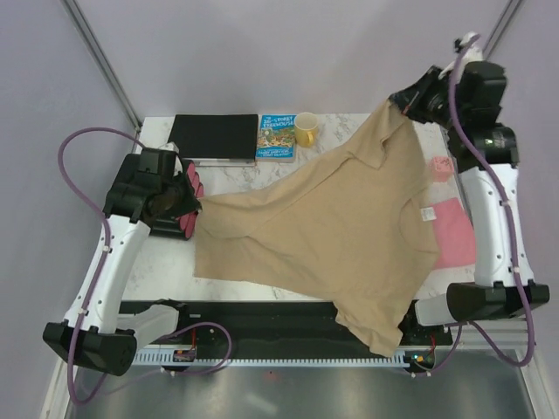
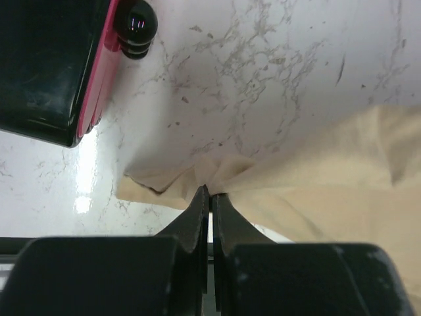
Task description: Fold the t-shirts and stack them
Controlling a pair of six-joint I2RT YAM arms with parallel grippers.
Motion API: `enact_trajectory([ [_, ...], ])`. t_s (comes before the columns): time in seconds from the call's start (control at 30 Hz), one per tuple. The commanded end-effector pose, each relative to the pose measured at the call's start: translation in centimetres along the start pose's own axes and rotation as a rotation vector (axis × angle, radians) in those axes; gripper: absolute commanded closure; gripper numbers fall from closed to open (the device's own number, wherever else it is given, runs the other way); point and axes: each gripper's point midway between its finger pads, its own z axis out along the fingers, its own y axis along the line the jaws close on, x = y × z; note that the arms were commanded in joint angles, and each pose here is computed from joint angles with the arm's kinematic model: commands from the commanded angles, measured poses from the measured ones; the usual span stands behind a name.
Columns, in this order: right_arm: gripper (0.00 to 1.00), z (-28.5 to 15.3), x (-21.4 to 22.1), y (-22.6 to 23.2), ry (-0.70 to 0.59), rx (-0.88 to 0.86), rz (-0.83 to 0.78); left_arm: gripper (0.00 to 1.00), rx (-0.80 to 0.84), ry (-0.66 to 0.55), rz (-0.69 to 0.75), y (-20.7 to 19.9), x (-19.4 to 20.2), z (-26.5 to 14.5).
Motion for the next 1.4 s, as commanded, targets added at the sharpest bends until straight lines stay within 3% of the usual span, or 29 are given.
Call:
enact_trajectory([
  [0.0, 1.0, 3.1, 6.3, -4.5, 0.077, 0.071, 0.041, 0.98, 0.019, -0.06, -0.033, -0.8, -1.8, 1.3],
  [0.2, 1.0, 4.0, 14.7, -11.1, 0.184, 0.232, 0.086, 0.98, -0.042, 0.021, 0.011, -0.5, -1.7, 5.3],
  [0.47, 1.0, 7.4, 17.8, -14.5, 0.263, 0.308, 0.099, 0.98, -0.067, 0.159, 0.052, -0.9, -0.9, 10.6],
  [0.8, 1.0, 14.8, 20.6, -14.7, 0.263, 0.21, 0.148, 0.98, -0.169, 0.025, 0.085, -1.0, -6.9, 14.2],
  [1.17, 1.0, 21.2, 23.0, -16.5, 0.313, 0.23, 0.156, 0.98, -0.207, 0.042, 0.128, -2.2, -10.1, 20.4],
  [1.2, 1.0, 21.4, 23.2, -16.7, 0.32, 0.236, 0.157, 0.95, -0.226, 0.07, 0.132, -1.9, -9.8, 20.4],
  [1.23, 1.0, 21.6, 23.4, -16.8, 0.327, 0.236, 0.155, 0.85, -0.247, 0.107, 0.137, -1.6, -9.2, 21.5],
  [1.37, 1.0, 22.1, 24.0, -17.6, 0.339, 0.261, 0.148, 0.64, -0.288, 0.107, 0.145, -1.3, -10.5, 20.5],
])
